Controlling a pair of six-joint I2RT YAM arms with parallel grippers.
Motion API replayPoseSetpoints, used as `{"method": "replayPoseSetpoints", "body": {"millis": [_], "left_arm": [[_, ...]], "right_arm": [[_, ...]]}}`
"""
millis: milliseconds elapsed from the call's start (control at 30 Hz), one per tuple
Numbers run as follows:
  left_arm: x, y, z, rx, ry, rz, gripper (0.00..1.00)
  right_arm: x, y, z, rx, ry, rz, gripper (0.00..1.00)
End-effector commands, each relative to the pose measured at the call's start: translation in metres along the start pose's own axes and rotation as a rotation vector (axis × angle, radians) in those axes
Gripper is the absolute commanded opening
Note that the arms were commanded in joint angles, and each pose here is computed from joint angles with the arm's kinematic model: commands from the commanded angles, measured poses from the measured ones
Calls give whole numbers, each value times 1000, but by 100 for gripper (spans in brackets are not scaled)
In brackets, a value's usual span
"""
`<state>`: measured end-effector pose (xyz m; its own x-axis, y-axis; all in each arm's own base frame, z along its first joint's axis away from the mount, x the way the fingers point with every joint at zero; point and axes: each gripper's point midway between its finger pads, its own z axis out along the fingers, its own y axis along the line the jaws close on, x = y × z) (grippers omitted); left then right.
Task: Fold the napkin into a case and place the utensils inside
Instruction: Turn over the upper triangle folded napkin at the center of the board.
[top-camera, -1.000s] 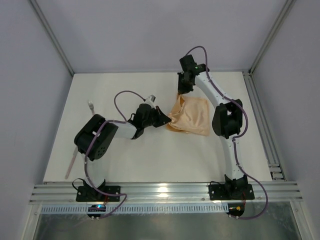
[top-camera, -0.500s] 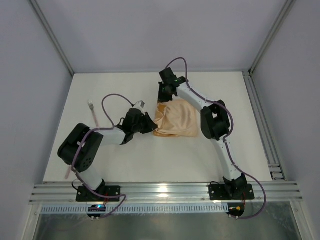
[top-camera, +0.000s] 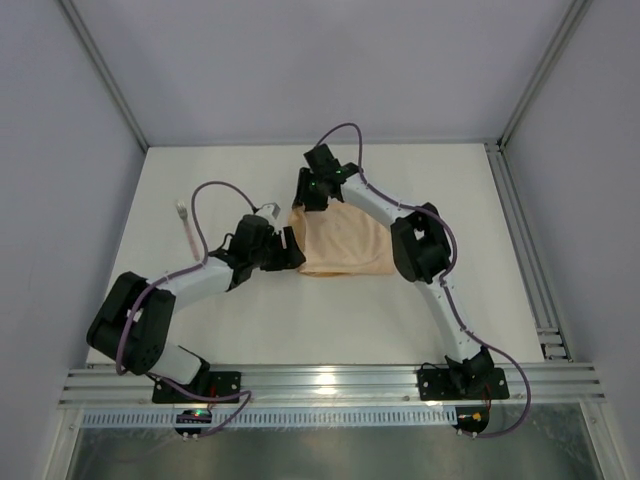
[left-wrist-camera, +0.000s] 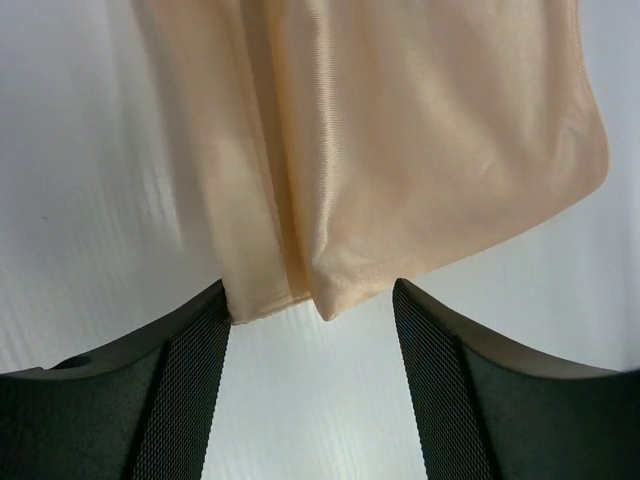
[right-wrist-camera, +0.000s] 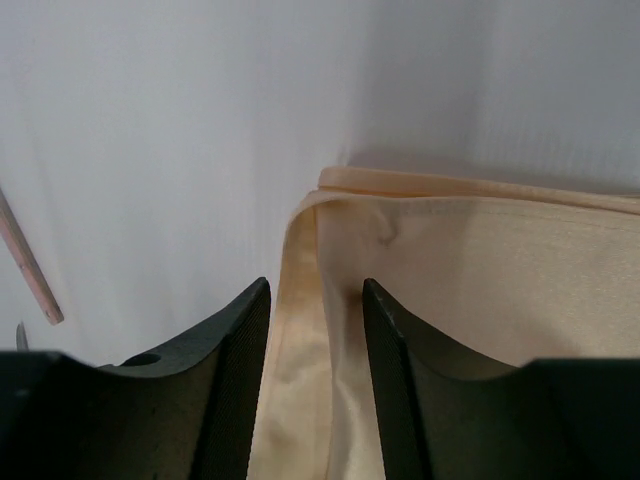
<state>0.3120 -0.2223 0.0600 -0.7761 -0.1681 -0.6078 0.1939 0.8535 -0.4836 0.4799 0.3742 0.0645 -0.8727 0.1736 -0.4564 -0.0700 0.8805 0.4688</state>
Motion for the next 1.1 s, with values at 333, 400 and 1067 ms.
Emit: {"method": "replayPoseSetpoints", "body": {"millis": [333,400,1067], "left_arm": [[-32,-13,-21,11,16,165,62],[-30,-18,-23,21,53,147,60],[17,-15,5,-105,440,-7,54]], "right_arm": [[-31,64,-39,-158,-114,-34,53],[-42,70,-53,-179,-139,-40,54],[12,-165,-170,100,-61,136,49]]}}
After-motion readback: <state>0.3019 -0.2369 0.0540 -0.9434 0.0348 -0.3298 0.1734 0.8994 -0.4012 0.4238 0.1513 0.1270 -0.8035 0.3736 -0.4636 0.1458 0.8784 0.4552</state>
